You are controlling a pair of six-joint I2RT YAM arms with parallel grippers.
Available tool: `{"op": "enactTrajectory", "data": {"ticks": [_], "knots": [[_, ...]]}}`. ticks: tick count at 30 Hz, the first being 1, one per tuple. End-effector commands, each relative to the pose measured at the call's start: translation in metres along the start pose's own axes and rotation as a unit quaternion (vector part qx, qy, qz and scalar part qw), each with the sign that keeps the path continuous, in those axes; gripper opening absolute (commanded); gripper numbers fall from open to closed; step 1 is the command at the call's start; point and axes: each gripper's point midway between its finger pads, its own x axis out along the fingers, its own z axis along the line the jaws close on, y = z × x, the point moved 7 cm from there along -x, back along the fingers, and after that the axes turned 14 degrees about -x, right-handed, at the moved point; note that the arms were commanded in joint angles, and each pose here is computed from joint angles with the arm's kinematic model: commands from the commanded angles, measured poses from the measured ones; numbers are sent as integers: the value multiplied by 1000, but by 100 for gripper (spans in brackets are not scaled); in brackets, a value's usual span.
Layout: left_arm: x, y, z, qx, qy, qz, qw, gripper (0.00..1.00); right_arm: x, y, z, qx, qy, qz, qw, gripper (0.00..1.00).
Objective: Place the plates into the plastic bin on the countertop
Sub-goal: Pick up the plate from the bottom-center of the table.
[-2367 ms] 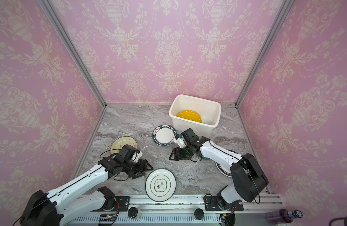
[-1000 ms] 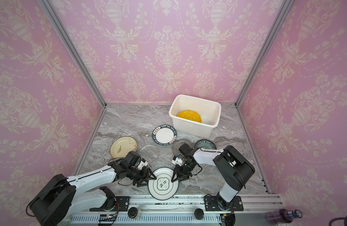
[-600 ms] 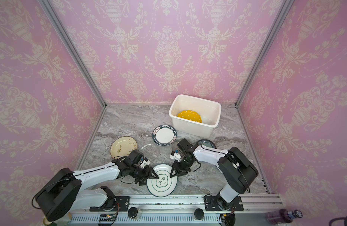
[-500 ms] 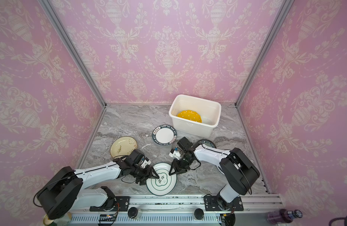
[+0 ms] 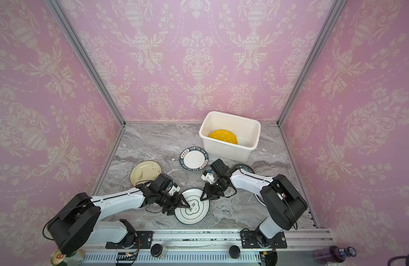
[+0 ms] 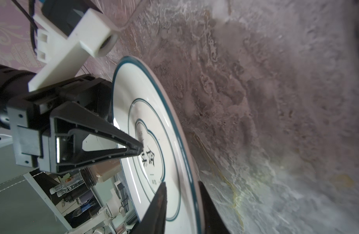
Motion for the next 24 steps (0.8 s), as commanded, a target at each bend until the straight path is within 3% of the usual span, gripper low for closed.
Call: {"op": "enactTrajectory", "data": {"ticks": [1,14,24], "knots": [[1,-2,-17,23,11,-10,1000,60,-18,-21,38,-69,-81,-58,993,22],[-9,-3,-56,58,67,-21,996,64,-53,-28,36,-53,-66,-129,988,5],[-30,-9,-94,84,152,-64,983,84,-101,-19,38,-56,7,-157,986,3]]}}
